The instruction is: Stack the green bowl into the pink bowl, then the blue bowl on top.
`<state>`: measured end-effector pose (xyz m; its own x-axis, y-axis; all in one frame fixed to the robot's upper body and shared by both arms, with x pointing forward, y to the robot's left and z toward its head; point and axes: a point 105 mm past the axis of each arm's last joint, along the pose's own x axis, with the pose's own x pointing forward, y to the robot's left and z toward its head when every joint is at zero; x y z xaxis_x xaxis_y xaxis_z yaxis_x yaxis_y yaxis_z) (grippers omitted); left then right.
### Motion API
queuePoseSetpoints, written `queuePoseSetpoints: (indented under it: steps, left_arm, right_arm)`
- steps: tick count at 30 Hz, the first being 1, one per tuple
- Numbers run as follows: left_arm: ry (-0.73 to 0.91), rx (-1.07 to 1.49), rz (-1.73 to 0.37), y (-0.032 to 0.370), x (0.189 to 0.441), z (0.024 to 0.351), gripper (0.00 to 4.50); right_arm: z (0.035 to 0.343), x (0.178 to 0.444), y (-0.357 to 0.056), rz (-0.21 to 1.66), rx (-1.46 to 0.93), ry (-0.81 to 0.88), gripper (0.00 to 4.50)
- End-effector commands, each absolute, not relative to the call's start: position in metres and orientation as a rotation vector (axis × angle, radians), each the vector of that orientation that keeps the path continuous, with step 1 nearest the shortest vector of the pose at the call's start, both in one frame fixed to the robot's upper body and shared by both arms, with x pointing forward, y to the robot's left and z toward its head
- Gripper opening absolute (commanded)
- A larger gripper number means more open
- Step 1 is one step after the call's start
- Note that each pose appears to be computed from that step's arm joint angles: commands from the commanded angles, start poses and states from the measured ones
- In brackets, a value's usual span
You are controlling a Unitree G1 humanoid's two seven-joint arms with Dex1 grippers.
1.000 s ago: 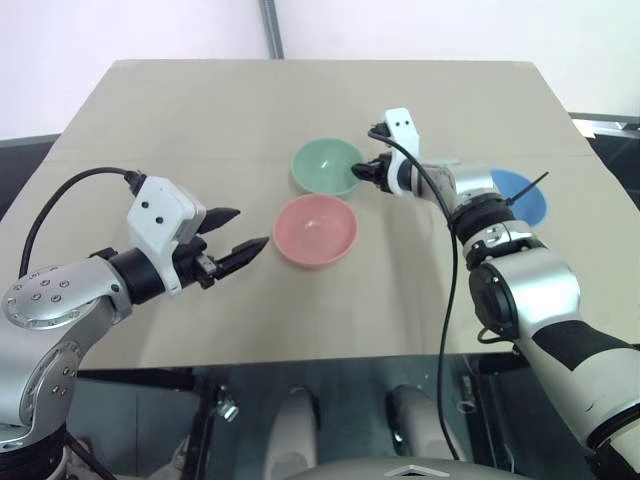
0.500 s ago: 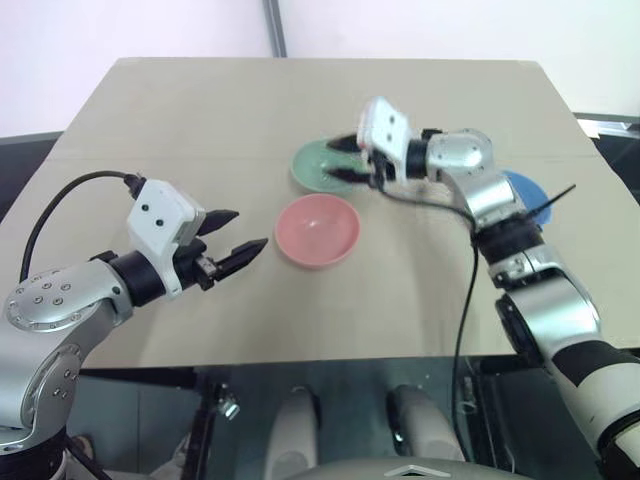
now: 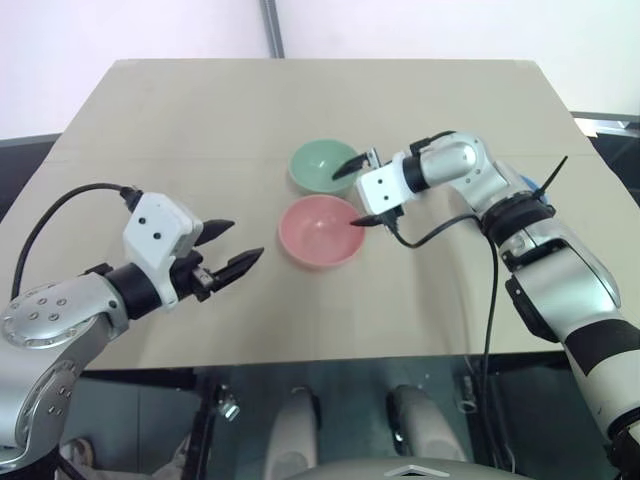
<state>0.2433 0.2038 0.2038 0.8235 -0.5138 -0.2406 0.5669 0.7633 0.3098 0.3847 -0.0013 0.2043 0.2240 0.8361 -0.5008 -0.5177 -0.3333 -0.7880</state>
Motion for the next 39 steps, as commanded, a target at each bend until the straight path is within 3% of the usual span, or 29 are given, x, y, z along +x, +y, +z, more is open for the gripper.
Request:
queuePoseSetpoints:
  steps: [1,4,9,17,24,39]
  left_arm:
    - [0.1,0.42,-0.567,0.205,0.237,0.215,3.18]
    - [0.1,0.42,-0.565,0.205,0.236,0.216,3.18]
    - [0.097,0.422,-0.562,0.205,0.237,0.217,3.18]
    - [0.074,0.454,-0.566,0.204,0.238,0.221,3.18]
    - [-0.039,0.504,-0.6,0.201,0.235,0.23,3.18]
    - [-0.048,0.531,-0.589,0.201,0.235,0.228,3.18]
  right_arm:
    - [0.246,0.37,0.011,1.503,-1.124,-0.455,4.46]
    - [0.258,0.363,0.015,1.553,-1.042,-0.467,4.46]
    - [0.261,0.382,0.009,1.382,-1.159,-0.482,4.46]
    - [0.231,0.406,-0.008,1.258,-1.348,-0.356,4.46]
    - [0.22,0.425,-0.013,1.146,-1.316,-0.213,4.46]
    - [0.209,0.423,0.013,1.129,-1.368,-0.254,4.46]
